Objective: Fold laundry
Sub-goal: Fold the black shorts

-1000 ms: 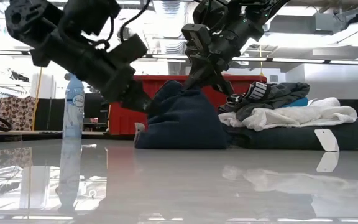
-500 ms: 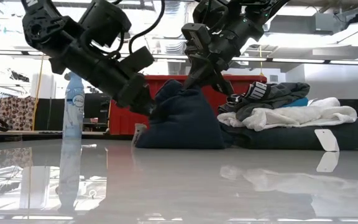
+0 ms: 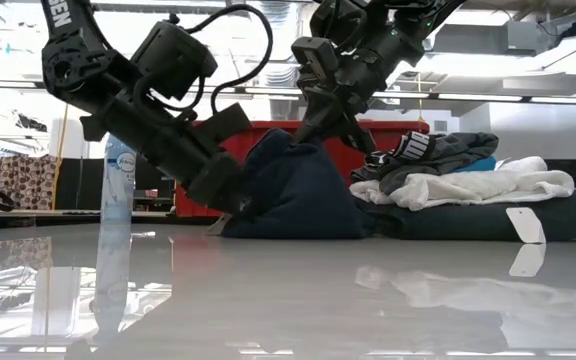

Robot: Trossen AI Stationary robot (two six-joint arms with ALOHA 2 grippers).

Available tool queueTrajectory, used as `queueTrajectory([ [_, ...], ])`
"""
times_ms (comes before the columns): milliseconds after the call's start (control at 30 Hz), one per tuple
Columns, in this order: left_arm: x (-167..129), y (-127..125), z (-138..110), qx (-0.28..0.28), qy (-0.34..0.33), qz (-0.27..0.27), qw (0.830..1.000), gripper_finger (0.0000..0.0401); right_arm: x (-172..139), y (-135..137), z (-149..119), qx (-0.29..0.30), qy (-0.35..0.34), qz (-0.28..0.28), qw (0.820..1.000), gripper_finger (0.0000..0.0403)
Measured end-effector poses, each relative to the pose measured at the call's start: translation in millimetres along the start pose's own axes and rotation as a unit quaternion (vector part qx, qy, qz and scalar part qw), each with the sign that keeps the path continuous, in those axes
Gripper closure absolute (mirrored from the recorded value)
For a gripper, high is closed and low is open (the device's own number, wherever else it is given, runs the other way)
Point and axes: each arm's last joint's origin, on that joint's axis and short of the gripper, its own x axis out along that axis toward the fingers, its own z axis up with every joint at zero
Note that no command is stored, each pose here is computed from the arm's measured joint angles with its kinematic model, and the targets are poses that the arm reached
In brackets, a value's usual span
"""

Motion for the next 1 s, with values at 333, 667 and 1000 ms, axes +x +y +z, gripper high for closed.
queueTrajectory([
  [333,0.6,1.5,-0.8,0.001,0.004,0.002,1.000,0.0401,0.0,-2.5,-1.7,0.082,-0.008,-0.032,0.996,0.0359],
  [667,1.0,2.8,-0.8,-0.010,0.005,0.003,1.000,0.0401,-2.2,-14.2,-14.7,0.109,0.032,-0.121,0.986,0.0302],
  [1000,1.1,2.9,-0.8,-0.020,0.005,0.003,1.000,0.0401,-7.7,-22.4,-8.8,0.105,0.036,-0.148,0.983,0.0237],
])
